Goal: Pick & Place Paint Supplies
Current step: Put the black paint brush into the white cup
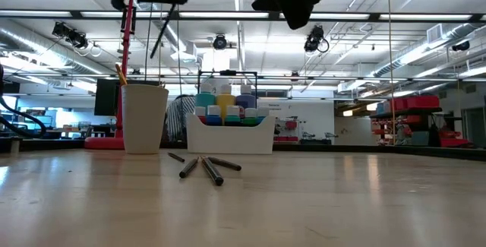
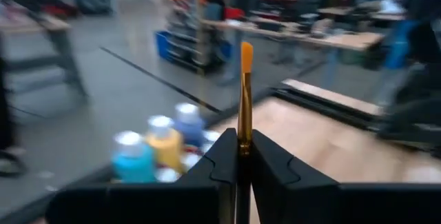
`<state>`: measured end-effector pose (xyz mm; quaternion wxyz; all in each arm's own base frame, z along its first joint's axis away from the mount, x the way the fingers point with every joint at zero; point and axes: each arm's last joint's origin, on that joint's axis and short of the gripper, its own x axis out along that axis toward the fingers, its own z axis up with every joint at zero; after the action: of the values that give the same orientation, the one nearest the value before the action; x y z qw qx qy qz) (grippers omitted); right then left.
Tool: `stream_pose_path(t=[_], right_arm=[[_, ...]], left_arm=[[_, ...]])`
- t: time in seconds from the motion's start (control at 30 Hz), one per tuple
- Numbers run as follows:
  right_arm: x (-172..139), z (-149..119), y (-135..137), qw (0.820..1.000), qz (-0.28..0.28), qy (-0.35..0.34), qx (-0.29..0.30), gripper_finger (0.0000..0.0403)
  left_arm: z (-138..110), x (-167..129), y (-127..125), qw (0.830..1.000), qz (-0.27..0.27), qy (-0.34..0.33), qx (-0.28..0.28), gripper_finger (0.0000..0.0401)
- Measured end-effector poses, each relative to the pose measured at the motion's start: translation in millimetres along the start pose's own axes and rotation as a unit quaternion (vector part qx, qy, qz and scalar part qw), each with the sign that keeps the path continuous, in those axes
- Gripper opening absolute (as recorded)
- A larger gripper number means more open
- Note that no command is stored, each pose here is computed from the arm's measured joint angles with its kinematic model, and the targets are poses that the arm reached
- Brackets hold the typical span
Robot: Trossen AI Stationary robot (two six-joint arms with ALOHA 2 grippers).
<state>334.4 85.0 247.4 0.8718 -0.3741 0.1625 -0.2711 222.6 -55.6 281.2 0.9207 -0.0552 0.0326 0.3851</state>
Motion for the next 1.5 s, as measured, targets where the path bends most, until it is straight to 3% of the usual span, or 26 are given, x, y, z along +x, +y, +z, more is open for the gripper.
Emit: stream_pose_path(t=[0.17,0.4,0.63,0.8,0.97,1.1,1.2,1.3,1.4,1.5], right_arm=[[0.0,0.4,1.5,1.000,0.020,-0.014,0.011,0.0058],[-0.9,4.1,5.7,0.993,0.094,-0.077,0.011,0.0058],[-2.9,7.3,10.3,0.975,0.173,-0.142,0.009,0.0058],[-4.2,8.8,12.0,0.964,0.204,-0.170,0.006,0.0058],[-2.9,9.8,11.2,0.938,0.185,-0.237,-0.174,0.0058],[-4.1,10.7,12.6,0.919,0.195,-0.270,-0.212,0.0058],[-4.9,11.0,13.4,0.923,0.217,-0.271,-0.168,0.0058],[-4.0,10.8,12.0,0.944,0.228,-0.230,-0.057,0.0058],[-1.3,7.9,9.3,0.968,0.192,-0.157,0.036,0.0058],[0.3,4.7,8.0,0.980,0.156,-0.110,0.063,0.0058]], left_arm=[[8.3,-4.8,13.5,0.994,0.089,-0.023,0.060,0.0023],[-18.6,7.7,24.4,0.984,0.157,-0.019,0.080,0.0032],[-44.3,27.2,42.0,0.979,0.188,0.002,0.085,0.0024],[-51.2,38.9,53.8,0.975,0.205,0.012,0.083,0.0041],[-54.1,48.4,58.8,0.986,0.154,0.041,0.050,0.0037],[-54.3,52.0,60.9,0.988,0.138,0.051,0.040,0.0038],[-54.2,53.2,61.8,0.989,0.136,0.054,0.037,0.0051],[-54.2,53.2,61.8,0.989,0.135,0.054,0.040,0.0070],[-54.4,53.2,61.2,0.990,0.126,0.058,0.040,0.0091],[-54.5,53.3,61.2,0.990,0.124,0.059,0.040,0.0114]])
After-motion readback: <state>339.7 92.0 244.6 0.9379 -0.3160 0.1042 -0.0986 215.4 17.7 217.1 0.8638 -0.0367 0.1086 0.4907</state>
